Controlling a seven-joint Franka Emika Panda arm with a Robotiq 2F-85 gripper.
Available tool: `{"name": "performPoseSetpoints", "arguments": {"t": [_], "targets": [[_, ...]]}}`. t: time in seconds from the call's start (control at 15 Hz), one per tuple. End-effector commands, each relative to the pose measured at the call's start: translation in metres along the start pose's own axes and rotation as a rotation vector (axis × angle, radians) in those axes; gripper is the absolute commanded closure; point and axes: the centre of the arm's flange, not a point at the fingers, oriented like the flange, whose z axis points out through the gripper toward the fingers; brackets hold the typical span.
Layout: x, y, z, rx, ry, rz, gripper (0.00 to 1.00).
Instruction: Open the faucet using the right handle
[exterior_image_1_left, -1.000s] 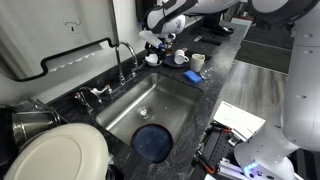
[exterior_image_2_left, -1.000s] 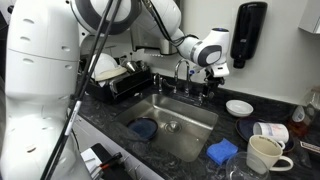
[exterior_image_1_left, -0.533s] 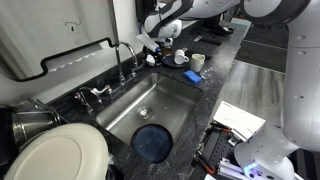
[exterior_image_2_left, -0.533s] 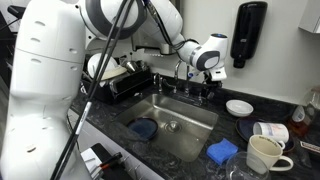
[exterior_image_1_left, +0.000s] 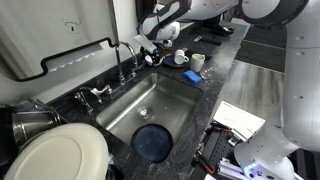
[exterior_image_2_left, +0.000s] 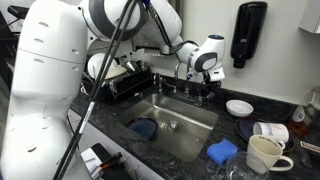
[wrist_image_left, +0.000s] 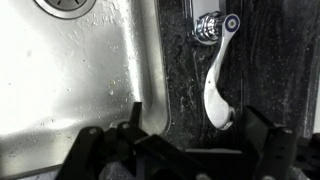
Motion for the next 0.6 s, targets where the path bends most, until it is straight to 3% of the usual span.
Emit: {"name": "performPoseSetpoints", "arguments": {"t": [0.0,0.33,0.4,0.53], "targets": [[-0.001,-0.003,0.025,-0.023,0.006,-0.007,0.00],[-0.002,-0.004,0.035,-0.040,0.027,0.000,0.00],[-0.002,-0.003,0.035,-0.041,0.036,0.003,0.25],[-0.002,-0.003,0.031,-0.039,0.051,0.010,0.33]]}}
